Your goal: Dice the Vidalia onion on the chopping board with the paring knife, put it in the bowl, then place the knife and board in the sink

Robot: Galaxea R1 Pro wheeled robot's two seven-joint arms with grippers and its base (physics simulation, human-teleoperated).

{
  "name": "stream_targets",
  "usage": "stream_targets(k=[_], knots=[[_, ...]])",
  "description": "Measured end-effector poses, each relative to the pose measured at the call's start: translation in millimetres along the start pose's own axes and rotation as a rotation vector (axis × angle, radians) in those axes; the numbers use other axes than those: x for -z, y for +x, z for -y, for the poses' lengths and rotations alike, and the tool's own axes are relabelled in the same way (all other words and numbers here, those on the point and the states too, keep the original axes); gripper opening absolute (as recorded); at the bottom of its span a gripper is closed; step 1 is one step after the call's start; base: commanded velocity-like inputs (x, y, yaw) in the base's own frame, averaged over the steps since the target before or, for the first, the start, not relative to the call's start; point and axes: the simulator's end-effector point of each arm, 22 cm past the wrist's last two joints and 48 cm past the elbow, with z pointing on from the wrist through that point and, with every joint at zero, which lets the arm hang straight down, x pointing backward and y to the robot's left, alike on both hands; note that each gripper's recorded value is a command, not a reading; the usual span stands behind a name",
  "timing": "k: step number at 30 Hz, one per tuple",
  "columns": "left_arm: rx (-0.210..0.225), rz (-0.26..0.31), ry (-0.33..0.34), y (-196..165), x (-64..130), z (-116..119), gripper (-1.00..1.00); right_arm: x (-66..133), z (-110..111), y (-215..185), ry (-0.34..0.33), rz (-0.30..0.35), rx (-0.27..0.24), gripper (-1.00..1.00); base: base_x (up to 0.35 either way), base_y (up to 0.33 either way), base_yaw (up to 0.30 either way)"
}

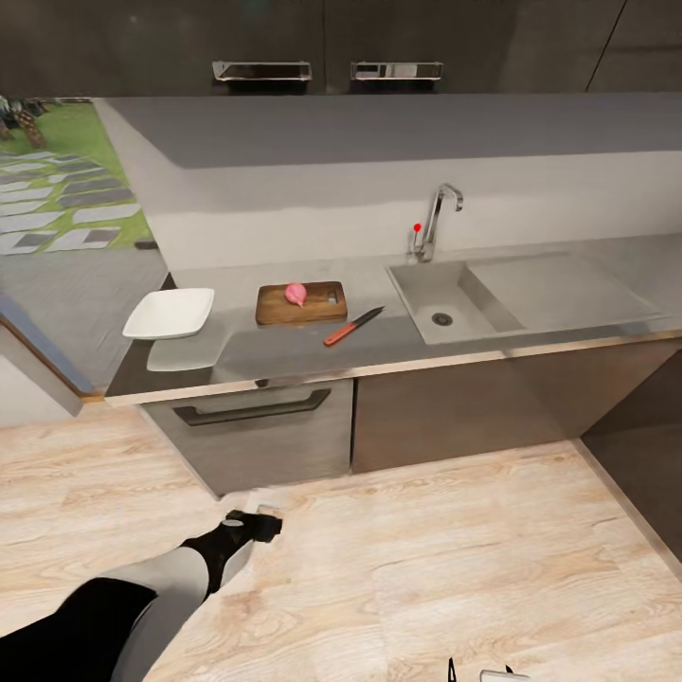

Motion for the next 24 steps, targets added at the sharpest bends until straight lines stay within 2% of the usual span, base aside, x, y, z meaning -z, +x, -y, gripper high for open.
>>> stream_targets(k=[4, 9, 14, 16, 18, 19, 21, 23, 24], knots=[[0.008, -0.043, -0.019, 28.7, -0.4, -13.6, 1.0, 0.0, 0.3, -0.1, 0.001, 0.0, -0.001, 1.0, 0.0, 0.0, 0.0], [0.018, -0.064, -0.02, 51.9, 0.3, -14.8, 1.0, -0.3, 1.4, -0.4, 0.004, 0.001, -0.003, 1.0, 0.0, 0.0, 0.0], [0.021, -0.098, -0.022, 93.7, 3.5, -15.3, 1.0, -2.0, 5.0, -3.5, 0.012, 0.009, -0.004, 1.0, 0.0, 0.0, 0.0], [0.022, -0.096, -0.023, 103.6, 4.6, -16.0, 1.0, -2.8, 7.8, -4.5, 0.015, 0.012, -0.002, 1.0, 0.0, 0.0, 0.0], [0.026, -0.072, -0.024, 109.8, 5.7, -16.4, 1.0, -3.6, 11.0, -5.1, 0.019, 0.014, 0.001, 1.0, 0.0, 0.0, 0.0], [0.031, -0.012, -0.025, 105.4, 6.5, -16.3, 1.0, -3.9, 12.3, -5.3, 0.021, 0.014, 0.001, 1.0, 0.0, 0.0, 0.0], [0.061, 0.279, -0.032, 77.3, 22.2, -15.7, 1.0, -4.3, 14.0, -5.7, 0.023, 0.016, 0.002, 1.0, 0.0, 0.0, 0.0], [0.07, 0.352, -0.033, 80.6, 31.8, -14.7, 1.0, -4.5, 14.4, -6.0, 0.023, 0.016, 0.002, 1.0, 0.0, 0.0, 0.0], [0.072, 0.363, -0.033, 84.6, 34.4, -14.4, 1.0, -4.6, 14.5, -6.1, 0.023, 0.017, 0.003, 1.0, 0.0, 0.0, 0.0]])
